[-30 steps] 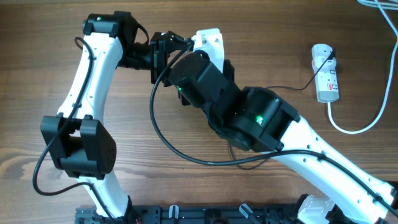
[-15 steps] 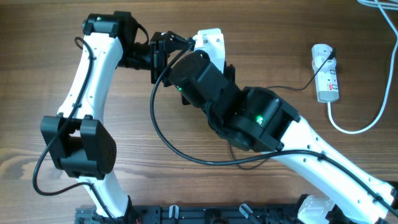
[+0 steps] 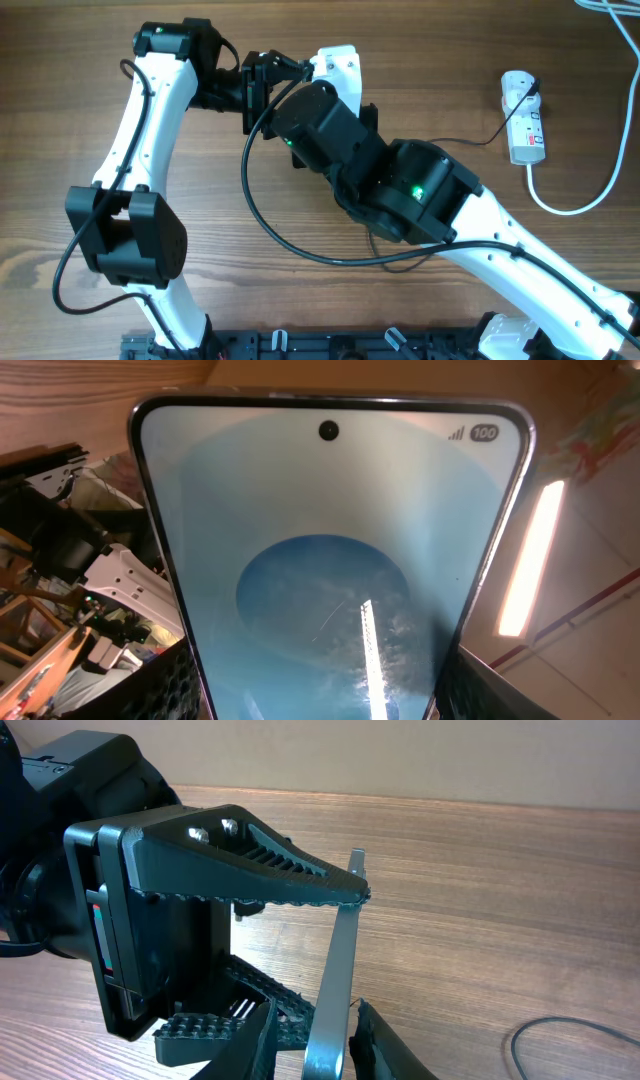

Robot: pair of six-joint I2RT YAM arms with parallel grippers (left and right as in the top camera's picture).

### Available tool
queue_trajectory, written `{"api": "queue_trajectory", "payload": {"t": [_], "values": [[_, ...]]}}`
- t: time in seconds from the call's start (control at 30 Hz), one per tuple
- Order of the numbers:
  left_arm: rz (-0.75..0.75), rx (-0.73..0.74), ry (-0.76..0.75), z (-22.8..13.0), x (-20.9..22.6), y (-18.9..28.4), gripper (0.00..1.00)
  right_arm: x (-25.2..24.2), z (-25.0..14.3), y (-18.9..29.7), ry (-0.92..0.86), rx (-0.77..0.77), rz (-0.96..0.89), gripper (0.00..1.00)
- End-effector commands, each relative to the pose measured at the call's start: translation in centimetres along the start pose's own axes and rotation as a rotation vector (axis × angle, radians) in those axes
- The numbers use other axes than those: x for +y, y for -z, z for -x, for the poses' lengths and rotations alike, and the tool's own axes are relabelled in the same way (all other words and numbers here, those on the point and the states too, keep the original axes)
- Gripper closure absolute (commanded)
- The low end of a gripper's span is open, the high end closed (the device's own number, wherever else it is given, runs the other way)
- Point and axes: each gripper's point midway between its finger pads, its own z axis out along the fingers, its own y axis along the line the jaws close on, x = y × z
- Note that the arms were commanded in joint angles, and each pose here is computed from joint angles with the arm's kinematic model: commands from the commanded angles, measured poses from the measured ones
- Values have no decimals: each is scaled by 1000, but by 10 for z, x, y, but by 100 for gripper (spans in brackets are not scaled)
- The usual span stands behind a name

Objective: Plug charger to phone and switch on socket

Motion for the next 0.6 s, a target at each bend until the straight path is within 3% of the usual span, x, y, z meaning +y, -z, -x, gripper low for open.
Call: {"api": "queue_trajectory", "payload": {"t": [0.0,0.57], "values": [[-36,21,-54,-19,-12,-1,36,-1,7,2,-17,-24,-12,75],[-36,21,-54,-19,-12,-1,33,-1,7,2,-35,-23,-12,86]]}}
